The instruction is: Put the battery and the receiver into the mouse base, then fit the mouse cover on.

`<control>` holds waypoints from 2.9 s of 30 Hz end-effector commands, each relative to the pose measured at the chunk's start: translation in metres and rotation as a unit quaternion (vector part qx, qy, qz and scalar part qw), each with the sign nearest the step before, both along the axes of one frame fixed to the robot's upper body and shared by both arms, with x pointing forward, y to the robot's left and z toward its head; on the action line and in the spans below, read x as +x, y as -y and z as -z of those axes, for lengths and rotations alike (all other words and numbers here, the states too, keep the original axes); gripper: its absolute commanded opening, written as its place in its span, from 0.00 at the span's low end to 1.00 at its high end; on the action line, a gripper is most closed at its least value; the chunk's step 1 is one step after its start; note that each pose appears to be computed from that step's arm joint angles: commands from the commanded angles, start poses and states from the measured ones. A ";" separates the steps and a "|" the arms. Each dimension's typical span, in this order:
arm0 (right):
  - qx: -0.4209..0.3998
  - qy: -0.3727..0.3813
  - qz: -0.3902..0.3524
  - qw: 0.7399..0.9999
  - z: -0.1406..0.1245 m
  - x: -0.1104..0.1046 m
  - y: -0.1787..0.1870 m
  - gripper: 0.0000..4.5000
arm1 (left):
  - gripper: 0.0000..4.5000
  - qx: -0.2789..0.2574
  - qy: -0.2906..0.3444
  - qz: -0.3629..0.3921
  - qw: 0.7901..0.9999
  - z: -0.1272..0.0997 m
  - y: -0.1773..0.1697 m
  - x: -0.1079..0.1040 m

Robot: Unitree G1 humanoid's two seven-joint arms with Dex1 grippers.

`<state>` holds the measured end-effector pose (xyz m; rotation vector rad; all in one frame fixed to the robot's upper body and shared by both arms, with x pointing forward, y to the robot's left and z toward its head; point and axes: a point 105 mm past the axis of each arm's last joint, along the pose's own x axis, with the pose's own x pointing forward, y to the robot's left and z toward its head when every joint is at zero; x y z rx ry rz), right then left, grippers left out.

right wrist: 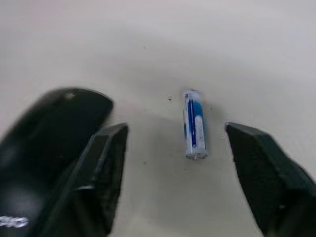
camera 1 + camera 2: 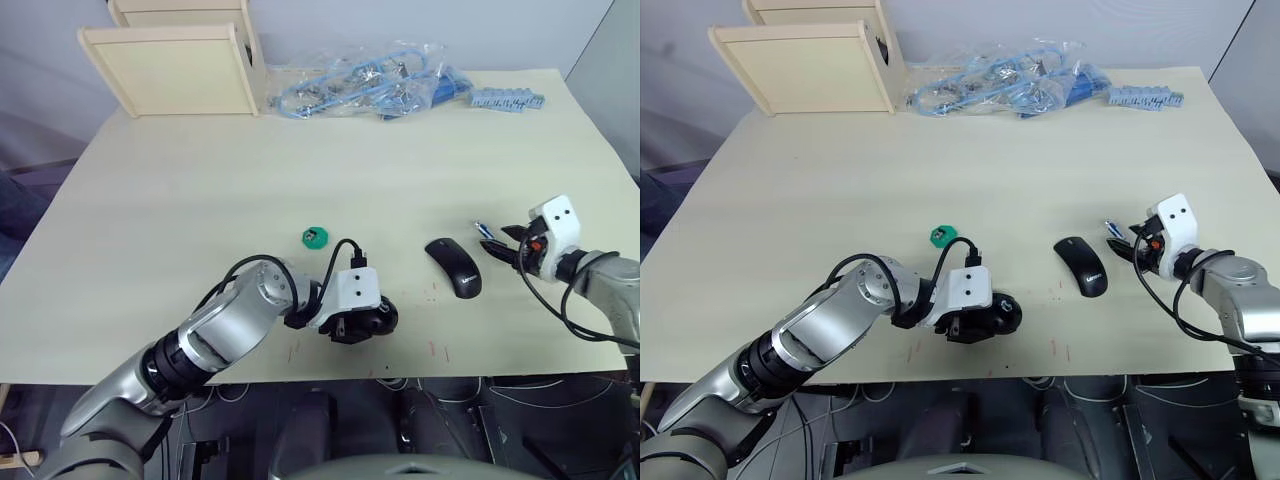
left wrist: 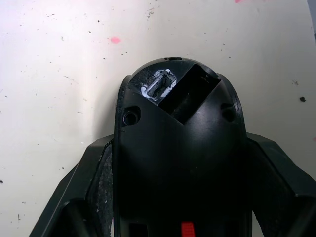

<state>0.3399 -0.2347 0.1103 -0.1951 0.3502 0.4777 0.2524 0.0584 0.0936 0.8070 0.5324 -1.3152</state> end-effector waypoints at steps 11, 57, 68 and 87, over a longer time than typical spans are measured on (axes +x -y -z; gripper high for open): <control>-0.002 0.026 0.021 0.999 -0.005 0.013 0.002 0.56 | 0.66 0.008 -0.012 -0.004 1.000 0.008 0.000 -0.006; -0.016 -0.211 -0.215 0.953 -0.014 -0.127 -0.134 0.01 | 0.66 0.019 -0.007 0.004 1.000 0.005 -0.005 -0.010; 0.014 -0.234 -0.211 0.949 -0.017 -0.130 -0.159 0.01 | 0.66 0.021 -0.007 0.003 1.000 0.005 -0.005 -0.009; 0.011 -0.295 -0.159 0.942 -0.007 -0.125 -0.179 0.01 | 0.66 0.021 -0.008 0.000 1.000 0.008 -0.005 -0.012</control>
